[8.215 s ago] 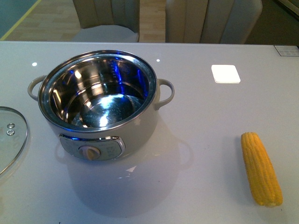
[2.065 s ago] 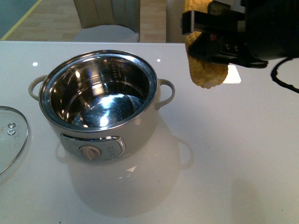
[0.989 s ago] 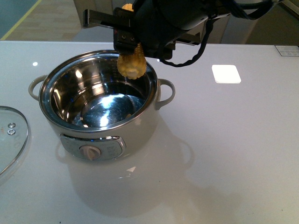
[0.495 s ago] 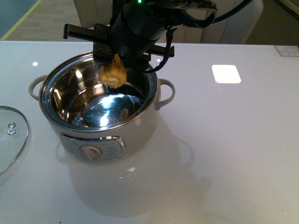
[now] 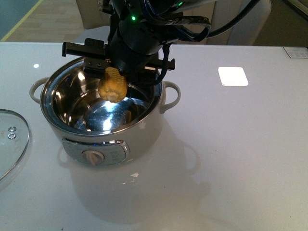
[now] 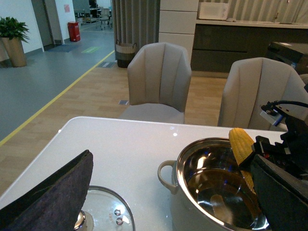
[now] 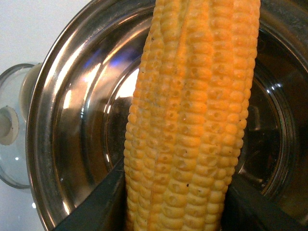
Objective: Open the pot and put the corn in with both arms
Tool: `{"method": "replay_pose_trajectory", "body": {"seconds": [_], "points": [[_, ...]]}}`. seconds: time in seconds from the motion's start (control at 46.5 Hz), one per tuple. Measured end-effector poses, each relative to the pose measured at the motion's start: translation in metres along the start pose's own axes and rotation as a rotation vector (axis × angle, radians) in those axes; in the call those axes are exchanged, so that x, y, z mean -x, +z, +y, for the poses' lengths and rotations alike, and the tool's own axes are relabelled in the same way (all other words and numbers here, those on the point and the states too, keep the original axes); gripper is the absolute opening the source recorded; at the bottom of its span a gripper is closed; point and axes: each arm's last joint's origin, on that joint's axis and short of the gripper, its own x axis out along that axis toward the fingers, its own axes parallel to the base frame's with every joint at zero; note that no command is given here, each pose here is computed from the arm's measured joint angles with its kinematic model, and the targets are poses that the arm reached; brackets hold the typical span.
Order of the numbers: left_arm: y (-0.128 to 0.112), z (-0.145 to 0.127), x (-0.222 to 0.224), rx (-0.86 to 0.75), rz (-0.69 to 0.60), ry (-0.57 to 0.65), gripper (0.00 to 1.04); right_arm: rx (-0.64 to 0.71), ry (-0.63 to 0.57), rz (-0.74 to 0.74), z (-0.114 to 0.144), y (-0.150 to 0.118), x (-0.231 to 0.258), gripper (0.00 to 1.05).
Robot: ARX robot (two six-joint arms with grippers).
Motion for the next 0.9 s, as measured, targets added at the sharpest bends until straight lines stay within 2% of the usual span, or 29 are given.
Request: {"method": "replay_pose_trajectory", "body": {"seconds": [0.366, 0.495, 0.667, 0.796, 0.903], "points": [[0.000, 0.000, 0.000, 0.000, 0.000, 0.000, 0.98, -0.034, -0.011, 0.014, -0.008, -0.010, -0.003, 0.96], [0.000, 0.000, 0.000, 0.000, 0.000, 0.000, 0.98, -0.067, -0.008, -0.025, -0.015, -0.005, 0.011, 0.96], [0.000, 0.000, 0.000, 0.000, 0.000, 0.000, 0.98, -0.111, 0.012, -0.149, -0.031, 0.013, 0.056, 0.96], [0.000, 0.000, 0.000, 0.000, 0.000, 0.000, 0.98, -0.137, -0.026, -0.296, -0.062, 0.016, 0.107, 0.96], [0.000, 0.000, 0.000, 0.000, 0.000, 0.000, 0.98, -0.142, -0.072, -0.342, -0.083, 0.008, 0.131, 0.96]]}}
